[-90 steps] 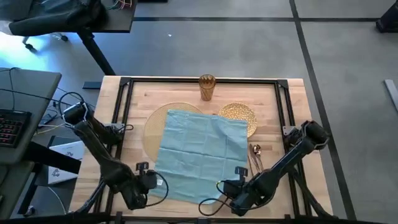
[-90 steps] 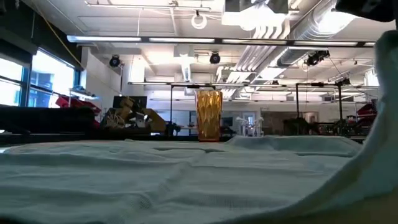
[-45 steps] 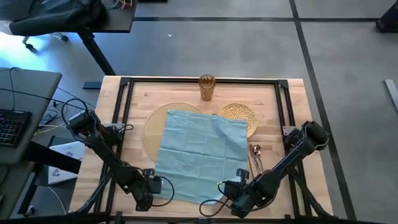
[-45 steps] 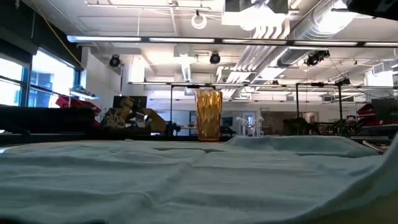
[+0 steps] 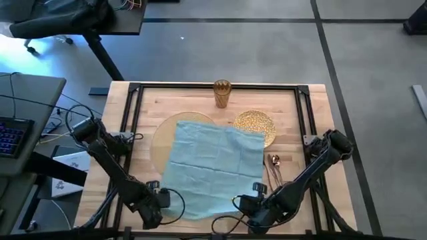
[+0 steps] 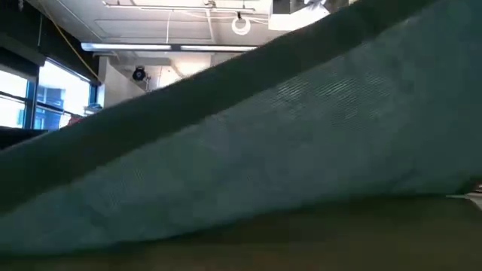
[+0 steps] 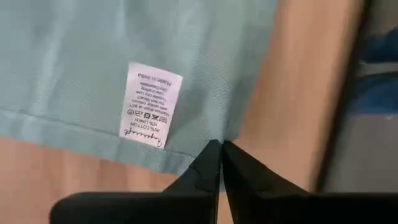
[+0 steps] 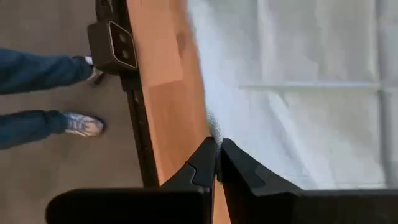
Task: Set table place
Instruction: Fold the blue table napkin
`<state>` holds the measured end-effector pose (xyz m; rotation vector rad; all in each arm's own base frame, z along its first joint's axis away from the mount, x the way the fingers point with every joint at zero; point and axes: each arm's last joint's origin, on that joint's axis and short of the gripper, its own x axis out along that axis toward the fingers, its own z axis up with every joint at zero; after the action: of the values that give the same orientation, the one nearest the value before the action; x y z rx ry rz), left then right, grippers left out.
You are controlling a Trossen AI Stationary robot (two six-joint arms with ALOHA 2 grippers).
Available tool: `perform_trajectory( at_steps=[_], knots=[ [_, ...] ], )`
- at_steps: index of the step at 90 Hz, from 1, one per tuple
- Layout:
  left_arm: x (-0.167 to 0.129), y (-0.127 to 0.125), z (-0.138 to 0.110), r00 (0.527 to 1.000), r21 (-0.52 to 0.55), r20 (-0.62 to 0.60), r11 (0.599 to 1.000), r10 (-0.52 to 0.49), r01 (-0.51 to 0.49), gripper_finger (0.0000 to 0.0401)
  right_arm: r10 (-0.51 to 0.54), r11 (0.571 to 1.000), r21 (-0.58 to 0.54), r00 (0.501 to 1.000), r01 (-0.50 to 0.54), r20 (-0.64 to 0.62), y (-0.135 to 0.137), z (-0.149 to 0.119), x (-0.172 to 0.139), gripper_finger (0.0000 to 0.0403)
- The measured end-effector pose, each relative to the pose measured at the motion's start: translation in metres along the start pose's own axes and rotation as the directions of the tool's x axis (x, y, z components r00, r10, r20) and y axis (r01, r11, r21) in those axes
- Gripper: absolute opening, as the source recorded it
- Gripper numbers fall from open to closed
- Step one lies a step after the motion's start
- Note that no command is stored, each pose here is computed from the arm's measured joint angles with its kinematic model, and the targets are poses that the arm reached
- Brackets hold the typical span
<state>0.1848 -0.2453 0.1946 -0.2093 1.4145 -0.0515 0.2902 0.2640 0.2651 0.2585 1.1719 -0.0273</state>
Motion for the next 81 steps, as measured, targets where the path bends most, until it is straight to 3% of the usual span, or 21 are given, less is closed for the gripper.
perform_trajectory(
  at_steps=[14,37,50,65,81],
  knots=[
    [-0.037,-0.015,0.004,0.997,-0.004,0.063,0.999,-0.051,0.051,0.0,0.031,1.0,0.001,1.0,-0.031,-0.001,0.007,-0.001,-0.008,0.0],
    [-0.081,-0.044,0.007,0.969,-0.021,0.11,0.974,-0.223,0.227,0.0,0.15,0.981,0.138,0.985,-0.138,-0.083,0.025,-0.019,-0.012,0.0],
    [-0.104,-0.05,0.01,0.952,-0.041,0.151,0.961,-0.266,0.275,0.0,0.199,0.97,0.162,0.974,-0.18,-0.109,0.03,-0.025,-0.019,0.0],
    [-0.125,-0.025,0.019,0.952,-0.174,0.3,0.977,-0.067,0.124,0.0,0.109,0.964,0.25,0.99,-0.085,-0.084,0.01,-0.017,-0.035,0.0],
    [-0.136,0.016,0.034,0.88,-0.323,0.41,0.94,0.241,-0.107,0.0,-0.181,0.907,0.369,0.979,0.204,-0.095,-0.038,-0.004,-0.051,0.0]
  ],
)
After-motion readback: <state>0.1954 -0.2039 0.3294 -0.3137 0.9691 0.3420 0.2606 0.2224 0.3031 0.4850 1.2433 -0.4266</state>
